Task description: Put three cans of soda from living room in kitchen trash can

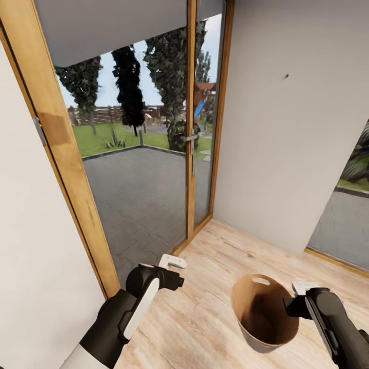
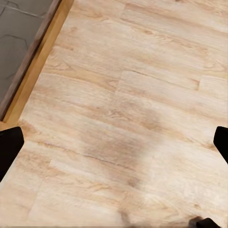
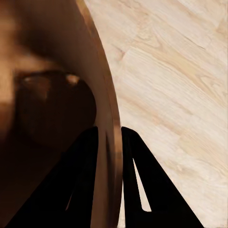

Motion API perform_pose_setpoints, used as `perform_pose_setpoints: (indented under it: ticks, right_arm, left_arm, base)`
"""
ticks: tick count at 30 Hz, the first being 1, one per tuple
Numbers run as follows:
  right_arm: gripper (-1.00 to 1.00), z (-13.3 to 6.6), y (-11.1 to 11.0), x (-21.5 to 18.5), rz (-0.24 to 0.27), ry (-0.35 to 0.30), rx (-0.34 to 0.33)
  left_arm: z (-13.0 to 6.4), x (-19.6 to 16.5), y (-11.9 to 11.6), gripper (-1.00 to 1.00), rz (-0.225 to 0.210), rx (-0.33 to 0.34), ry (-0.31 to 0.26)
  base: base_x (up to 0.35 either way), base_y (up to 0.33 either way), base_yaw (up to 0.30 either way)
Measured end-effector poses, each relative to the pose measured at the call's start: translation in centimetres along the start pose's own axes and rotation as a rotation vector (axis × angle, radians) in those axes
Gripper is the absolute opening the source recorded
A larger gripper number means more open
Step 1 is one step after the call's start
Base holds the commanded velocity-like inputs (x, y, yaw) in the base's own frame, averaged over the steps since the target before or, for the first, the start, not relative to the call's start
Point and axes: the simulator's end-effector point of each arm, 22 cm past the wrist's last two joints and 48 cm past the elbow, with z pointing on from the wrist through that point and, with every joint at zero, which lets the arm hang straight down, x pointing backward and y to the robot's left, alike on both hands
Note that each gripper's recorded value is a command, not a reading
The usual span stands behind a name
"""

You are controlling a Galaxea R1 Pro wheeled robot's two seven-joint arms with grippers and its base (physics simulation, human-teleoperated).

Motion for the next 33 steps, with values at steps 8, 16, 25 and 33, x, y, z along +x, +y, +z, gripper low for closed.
perform_pose_setpoints:
  ticks: [8, 16, 25, 33]
  right_arm:
    - [-1.0, 3.3, 0.1, 4.2, 0.0, 0.082, -0.013]
    - [-1.0, 4.5, 0.4, 5.9, -0.005, 0.104, -0.023]
    - [-1.0, 6.1, 1.3, 7.7, -0.013, 0.111, -0.041]
    - [-1.0, 7.4, 1.3, 9.0, -0.023, 0.101, -0.039]
  left_arm:
    - [2.8, 4.9, 1.0, 1.0, -0.016, -0.017, 0.131]
    - [5.1, 7.9, 1.9, 1.0, -0.038, -0.042, 0.165]
    - [7.5, 12.4, 3.1, 1.0, -0.061, -0.073, 0.223]
    - [8.7, 15.9, 3.8, 1.0, -0.073, -0.094, 0.274]
  base:
    - [0.0, 0.0, 0.005]
    - [0.0, 0.0, 0.179]
    - [0.0, 0.0, 0.273]
    - [0.0, 0.0, 0.275]
